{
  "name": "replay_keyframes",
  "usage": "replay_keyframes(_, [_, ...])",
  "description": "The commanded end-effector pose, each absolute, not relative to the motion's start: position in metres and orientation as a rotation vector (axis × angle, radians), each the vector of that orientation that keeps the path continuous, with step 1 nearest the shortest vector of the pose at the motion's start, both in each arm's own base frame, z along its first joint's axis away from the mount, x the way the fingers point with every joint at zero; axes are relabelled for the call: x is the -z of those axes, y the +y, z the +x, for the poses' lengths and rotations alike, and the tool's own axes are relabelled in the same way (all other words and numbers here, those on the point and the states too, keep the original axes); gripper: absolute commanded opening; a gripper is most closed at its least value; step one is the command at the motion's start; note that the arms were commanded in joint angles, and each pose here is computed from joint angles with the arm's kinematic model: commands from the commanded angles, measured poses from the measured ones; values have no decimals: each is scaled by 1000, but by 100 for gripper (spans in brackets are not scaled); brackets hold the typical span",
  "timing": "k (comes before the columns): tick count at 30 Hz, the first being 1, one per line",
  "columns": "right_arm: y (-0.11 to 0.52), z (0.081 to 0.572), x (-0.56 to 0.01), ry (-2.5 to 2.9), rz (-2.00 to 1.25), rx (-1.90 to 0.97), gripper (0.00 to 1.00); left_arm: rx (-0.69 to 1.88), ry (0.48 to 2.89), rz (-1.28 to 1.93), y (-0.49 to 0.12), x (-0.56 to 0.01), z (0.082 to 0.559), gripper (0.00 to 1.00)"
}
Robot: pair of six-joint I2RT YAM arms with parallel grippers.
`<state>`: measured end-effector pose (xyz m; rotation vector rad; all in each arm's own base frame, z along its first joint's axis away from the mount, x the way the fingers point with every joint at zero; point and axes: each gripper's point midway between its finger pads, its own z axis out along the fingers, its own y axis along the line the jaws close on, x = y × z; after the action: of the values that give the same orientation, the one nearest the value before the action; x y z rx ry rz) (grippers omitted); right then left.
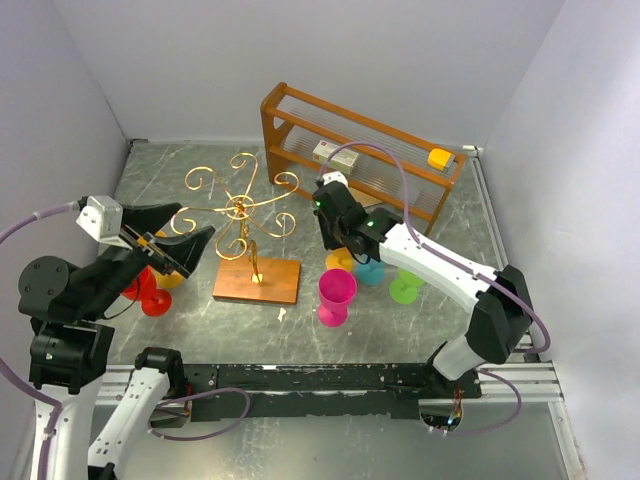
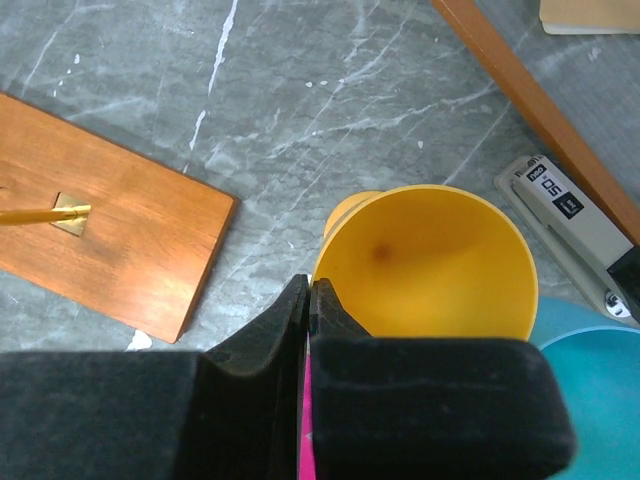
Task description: Place the wine glass upside down on the wine glass rack
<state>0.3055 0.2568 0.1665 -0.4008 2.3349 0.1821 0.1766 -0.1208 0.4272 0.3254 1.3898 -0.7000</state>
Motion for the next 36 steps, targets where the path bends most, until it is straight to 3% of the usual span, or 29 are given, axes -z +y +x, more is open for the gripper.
replay_keyframes(1, [259,306,-186,2258,-379,-195,0,692,1373,324,-119,-441,172,99])
replay_keyframes(16, [235,274,-321,1728,-215,-509,0,794,1304,335,-128,-456,154,99])
replay_keyframes(21, [208,256,-354,1582,-108,-595,0,951,1343,445,-151,-458,146,98])
replay_keyframes(36, [165,209,-462,1130,66,-879,0,1353,1365,385,-179,-474,158,91])
